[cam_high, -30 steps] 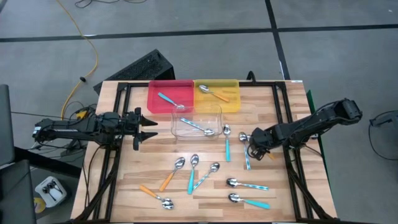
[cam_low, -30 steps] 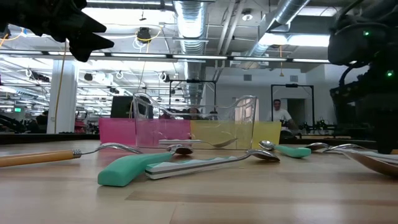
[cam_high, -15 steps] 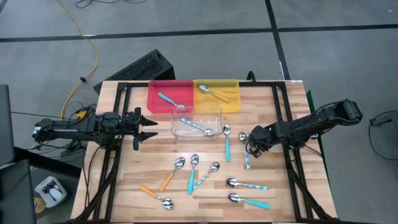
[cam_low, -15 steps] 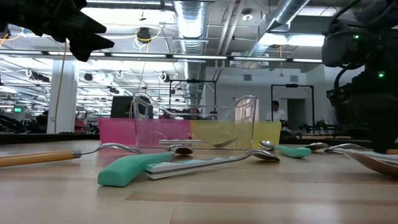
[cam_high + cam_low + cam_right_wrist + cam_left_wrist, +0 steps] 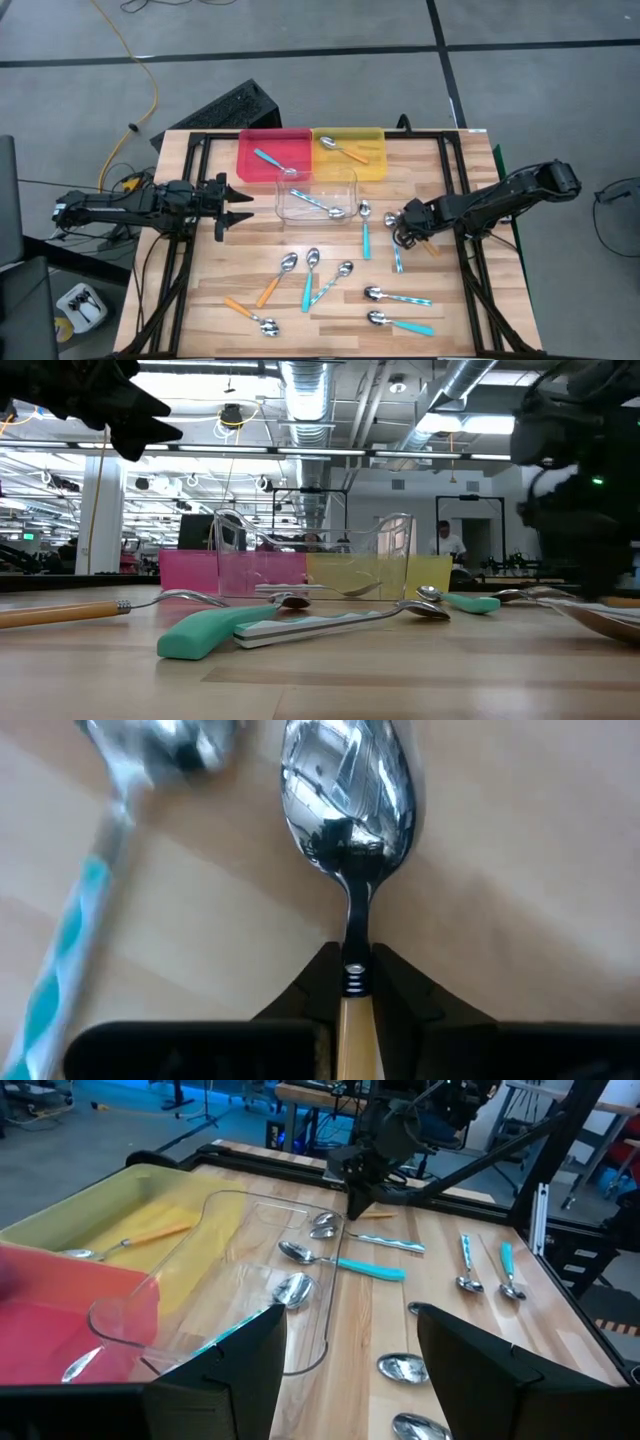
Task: Sort silverware by color (type)
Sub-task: Put the yellow spoon into the yellow bin, then adjust the transparent bin
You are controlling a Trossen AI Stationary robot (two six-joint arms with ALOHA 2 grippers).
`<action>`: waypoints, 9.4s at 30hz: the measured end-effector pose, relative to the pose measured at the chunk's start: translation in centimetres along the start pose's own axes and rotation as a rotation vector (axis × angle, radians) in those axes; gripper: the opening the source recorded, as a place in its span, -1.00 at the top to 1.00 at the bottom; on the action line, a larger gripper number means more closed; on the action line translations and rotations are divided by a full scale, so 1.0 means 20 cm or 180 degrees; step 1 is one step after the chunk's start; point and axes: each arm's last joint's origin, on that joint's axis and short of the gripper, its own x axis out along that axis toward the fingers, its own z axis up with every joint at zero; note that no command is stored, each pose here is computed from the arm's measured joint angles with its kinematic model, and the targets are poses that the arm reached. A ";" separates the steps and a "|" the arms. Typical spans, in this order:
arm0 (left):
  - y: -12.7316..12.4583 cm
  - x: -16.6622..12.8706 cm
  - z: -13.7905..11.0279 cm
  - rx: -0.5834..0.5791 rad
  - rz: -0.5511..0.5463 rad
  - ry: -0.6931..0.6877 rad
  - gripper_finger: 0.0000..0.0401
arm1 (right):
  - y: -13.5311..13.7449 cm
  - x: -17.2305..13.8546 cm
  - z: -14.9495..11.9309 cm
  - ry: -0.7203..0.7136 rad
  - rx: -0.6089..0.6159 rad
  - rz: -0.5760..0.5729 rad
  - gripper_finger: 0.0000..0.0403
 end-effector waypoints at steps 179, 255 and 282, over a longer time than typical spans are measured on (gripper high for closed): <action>0.01 0.16 -0.30 -0.0533 0.0794 0.0258 0.71 | 0.45 -0.90 0.55 -0.2262 -0.2298 0.0387 0.40; 0.08 0.20 -0.43 -0.0851 0.0989 -0.0273 1.00 | 0.53 -0.92 0.43 -0.2373 -0.2460 0.0459 0.40; 0.09 0.38 -0.39 -0.0669 0.1126 -0.0149 1.00 | 0.53 -0.92 0.43 -0.2356 -0.2410 0.0472 0.40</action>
